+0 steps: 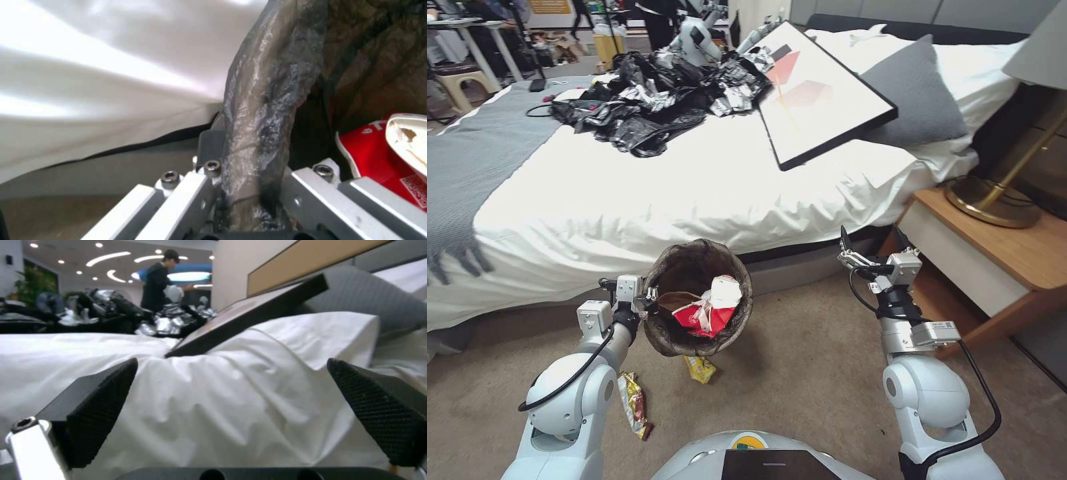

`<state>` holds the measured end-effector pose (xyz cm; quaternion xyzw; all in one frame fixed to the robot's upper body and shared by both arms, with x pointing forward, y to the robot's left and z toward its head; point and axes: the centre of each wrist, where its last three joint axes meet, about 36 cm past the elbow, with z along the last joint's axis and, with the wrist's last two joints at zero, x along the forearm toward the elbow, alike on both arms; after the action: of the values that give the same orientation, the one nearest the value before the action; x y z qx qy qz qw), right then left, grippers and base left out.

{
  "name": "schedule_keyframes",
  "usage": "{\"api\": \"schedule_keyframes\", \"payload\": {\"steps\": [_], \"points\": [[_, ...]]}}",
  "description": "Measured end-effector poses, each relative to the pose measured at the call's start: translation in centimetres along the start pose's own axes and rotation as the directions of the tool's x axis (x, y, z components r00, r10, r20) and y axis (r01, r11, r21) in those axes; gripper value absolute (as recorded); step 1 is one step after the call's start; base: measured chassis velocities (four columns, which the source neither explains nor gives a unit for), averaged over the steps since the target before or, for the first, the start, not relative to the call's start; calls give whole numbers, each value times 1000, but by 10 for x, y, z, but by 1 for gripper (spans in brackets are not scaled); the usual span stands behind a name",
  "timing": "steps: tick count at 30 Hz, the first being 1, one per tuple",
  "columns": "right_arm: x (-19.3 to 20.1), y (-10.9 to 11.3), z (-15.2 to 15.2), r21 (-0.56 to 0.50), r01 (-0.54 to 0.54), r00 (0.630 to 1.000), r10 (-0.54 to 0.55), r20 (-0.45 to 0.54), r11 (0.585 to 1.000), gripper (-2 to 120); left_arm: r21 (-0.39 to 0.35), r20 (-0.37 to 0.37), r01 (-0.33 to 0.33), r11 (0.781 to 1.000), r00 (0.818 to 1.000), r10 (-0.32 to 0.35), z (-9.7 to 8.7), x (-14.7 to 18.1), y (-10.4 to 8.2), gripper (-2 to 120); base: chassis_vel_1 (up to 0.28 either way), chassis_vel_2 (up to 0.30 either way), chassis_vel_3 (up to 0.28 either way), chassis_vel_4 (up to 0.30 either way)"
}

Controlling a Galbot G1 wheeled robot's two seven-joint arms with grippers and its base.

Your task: Pick up the trash bin, then pick up the garbage from the floor and place it into the trash bin.

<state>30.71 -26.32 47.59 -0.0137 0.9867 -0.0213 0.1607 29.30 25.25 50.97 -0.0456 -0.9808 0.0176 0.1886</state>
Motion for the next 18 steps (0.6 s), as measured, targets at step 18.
{"api": "schedule_keyframes", "payload": {"steps": [18], "points": [[2, 6, 3, -9, 11, 1000, -11, -11, 1000, 100, 0, 6, -2, 1000, 1000, 2, -2, 2, -1, 0, 88, 100, 89, 96]]}}
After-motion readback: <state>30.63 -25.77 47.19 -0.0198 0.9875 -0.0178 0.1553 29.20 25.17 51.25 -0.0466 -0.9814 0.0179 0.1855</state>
